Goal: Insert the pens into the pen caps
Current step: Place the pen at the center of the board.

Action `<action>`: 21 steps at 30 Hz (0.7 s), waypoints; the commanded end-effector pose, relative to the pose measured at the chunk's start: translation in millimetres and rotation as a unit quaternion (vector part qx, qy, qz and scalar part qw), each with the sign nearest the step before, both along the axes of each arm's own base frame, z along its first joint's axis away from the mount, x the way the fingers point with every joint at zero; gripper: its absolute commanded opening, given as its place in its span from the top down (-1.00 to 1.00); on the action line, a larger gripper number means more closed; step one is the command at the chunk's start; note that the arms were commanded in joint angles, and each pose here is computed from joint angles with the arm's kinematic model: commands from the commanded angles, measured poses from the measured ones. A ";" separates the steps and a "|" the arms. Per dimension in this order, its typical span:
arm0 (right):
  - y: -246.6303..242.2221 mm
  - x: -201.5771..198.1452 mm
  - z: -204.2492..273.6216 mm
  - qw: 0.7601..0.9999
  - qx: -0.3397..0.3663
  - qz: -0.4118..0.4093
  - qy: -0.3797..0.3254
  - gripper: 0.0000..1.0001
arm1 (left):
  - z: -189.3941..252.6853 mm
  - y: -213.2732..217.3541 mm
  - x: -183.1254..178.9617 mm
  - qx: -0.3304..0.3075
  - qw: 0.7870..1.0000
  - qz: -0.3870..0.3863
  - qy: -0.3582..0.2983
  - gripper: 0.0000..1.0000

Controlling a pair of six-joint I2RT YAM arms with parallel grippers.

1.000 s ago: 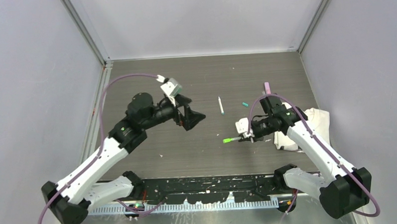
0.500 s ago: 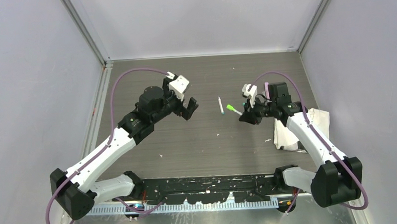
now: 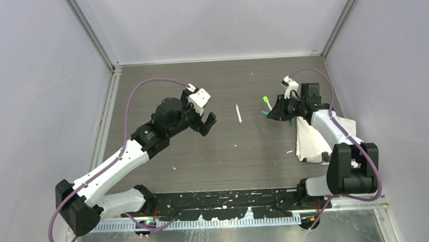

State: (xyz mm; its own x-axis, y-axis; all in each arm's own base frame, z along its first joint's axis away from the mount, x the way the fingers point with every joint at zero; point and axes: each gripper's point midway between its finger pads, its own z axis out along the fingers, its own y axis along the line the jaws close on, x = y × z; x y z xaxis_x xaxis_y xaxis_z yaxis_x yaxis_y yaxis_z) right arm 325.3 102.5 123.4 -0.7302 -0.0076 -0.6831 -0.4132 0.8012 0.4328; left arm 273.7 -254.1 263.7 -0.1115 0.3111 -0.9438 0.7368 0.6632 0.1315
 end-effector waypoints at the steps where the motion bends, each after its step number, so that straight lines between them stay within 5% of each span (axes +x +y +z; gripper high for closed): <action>1: -19.3 30.2 14.5 0.997 0.019 -0.078 -0.002 0.97 | -1.3 -8.4 -1.9 0.003 1.000 -0.010 -0.011 -0.80; 21: -91.0 81.7 -48.3 0.967 -0.131 -0.195 0.095 0.98 | -12.9 -26.1 -18.5 0.033 0.998 -0.045 -0.022 -0.78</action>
